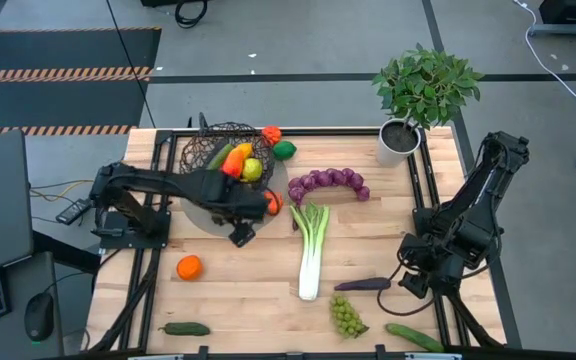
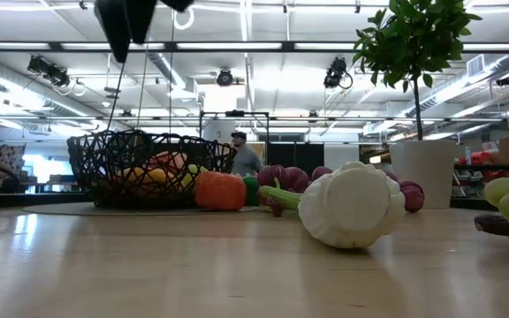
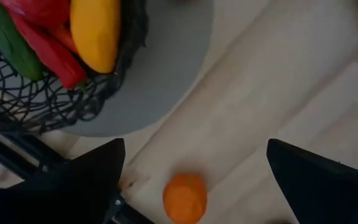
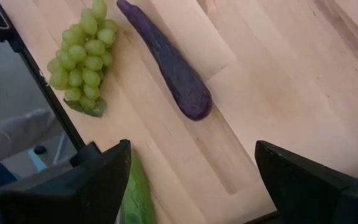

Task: Build produce basket
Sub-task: Put the orange into the wire basket

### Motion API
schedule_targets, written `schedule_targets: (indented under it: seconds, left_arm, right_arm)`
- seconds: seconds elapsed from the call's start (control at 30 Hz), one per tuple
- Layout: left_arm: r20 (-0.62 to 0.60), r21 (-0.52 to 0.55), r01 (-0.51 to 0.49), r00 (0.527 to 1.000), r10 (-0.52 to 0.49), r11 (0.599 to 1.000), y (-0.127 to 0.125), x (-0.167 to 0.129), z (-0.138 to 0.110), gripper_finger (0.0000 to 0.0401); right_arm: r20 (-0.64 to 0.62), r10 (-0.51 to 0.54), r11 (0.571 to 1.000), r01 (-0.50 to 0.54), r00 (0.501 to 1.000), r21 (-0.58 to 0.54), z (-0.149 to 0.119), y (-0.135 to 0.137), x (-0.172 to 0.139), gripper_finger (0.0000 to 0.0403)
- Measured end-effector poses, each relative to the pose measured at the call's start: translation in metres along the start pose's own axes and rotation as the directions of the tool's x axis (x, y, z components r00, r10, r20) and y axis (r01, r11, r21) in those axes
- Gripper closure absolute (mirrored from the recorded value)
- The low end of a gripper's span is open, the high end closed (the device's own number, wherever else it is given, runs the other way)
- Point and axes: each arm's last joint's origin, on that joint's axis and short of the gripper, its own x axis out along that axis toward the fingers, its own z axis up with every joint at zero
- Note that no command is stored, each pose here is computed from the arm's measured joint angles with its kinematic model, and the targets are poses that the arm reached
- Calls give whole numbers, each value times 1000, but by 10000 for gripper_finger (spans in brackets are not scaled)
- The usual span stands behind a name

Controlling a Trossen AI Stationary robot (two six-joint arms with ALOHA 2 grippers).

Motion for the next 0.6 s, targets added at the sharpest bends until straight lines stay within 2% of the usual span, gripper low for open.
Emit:
schedule_targets:
  seconds: [0.13,0.3,0.4,0.53,0.6]
  left_arm:
    - [57,-6,37,998,-37,999,3,-18,-18,1]
    - [150,-61,105,984,-95,993,19,-44,-39,1]
    - [175,-60,141,976,-129,988,25,-54,-49,1]
    - [190,31,157,969,-160,987,26,-61,-61,1]
    - [188,150,138,968,-165,979,23,-61,-65,1]
  right_arm:
    - [22,7,1000,-7,1000,10,-4,0,-1,58]
    - [54,15,1000,-16,998,21,-6,0,-2,58]
    - [73,18,1000,-20,997,24,-6,0,-2,58]
    - [81,18,1000,-19,997,21,-6,0,-2,58]
    - [95,12,1000,-13,995,14,-5,-1,-2,58]
